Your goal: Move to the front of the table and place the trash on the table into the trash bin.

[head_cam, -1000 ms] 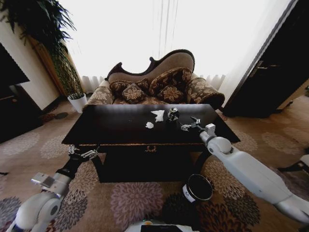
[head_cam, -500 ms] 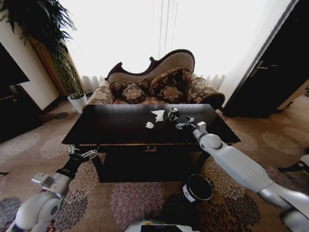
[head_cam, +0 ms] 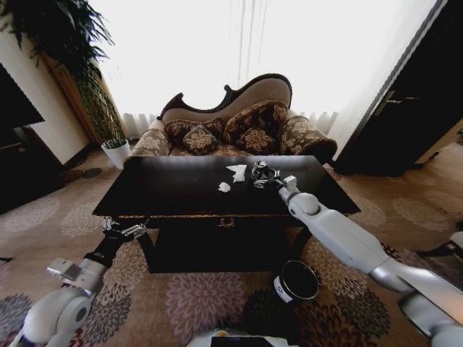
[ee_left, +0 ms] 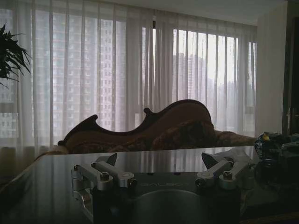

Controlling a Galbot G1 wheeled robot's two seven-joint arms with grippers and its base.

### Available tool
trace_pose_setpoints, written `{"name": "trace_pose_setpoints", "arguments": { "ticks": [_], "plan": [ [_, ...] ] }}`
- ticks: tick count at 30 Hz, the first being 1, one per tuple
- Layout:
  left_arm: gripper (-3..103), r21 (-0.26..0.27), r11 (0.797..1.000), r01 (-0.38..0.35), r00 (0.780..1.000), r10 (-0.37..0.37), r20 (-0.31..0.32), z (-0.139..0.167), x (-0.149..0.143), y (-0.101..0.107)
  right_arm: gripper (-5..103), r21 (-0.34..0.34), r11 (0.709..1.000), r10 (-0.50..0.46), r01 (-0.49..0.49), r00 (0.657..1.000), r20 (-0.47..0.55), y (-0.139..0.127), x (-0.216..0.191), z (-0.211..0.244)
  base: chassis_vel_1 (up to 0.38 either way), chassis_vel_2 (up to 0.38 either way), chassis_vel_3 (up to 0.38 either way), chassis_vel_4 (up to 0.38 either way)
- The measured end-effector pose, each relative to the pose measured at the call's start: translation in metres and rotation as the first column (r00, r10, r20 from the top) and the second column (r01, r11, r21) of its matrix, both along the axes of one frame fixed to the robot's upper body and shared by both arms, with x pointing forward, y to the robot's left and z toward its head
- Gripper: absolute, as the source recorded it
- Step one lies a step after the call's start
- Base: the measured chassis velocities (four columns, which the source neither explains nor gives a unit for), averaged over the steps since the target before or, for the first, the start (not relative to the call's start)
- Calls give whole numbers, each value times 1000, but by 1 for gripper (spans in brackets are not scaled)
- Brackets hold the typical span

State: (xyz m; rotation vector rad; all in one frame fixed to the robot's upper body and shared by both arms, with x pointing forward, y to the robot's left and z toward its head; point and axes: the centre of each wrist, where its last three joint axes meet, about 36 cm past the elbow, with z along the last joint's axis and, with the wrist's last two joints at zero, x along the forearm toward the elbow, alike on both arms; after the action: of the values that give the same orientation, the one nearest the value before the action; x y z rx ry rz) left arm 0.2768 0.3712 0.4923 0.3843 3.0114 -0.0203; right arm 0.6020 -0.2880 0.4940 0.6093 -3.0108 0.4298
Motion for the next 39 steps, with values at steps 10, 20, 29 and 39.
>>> {"name": "trace_pose_setpoints", "arguments": {
  "ticks": [10,20,29,39],
  "plan": [
    [100,0,1000,0,1000,0,0,0,0,0,59,-12,1000,0,0,1000,-1,3,-1,-5,0,0,0,0],
    [100,0,1000,0,1000,0,0,0,0,0,20,7,1000,-4,4,1000,-12,2,-11,-13,0,0,0,0],
    [100,0,1000,0,1000,0,0,0,0,0,1,39,999,-17,18,1000,-24,-6,-26,-17,0,0,0,0],
    [100,0,1000,0,1000,0,0,0,0,0,0,110,993,-46,49,999,-28,-16,-52,-10,0,0,0,0]
  ]
}}
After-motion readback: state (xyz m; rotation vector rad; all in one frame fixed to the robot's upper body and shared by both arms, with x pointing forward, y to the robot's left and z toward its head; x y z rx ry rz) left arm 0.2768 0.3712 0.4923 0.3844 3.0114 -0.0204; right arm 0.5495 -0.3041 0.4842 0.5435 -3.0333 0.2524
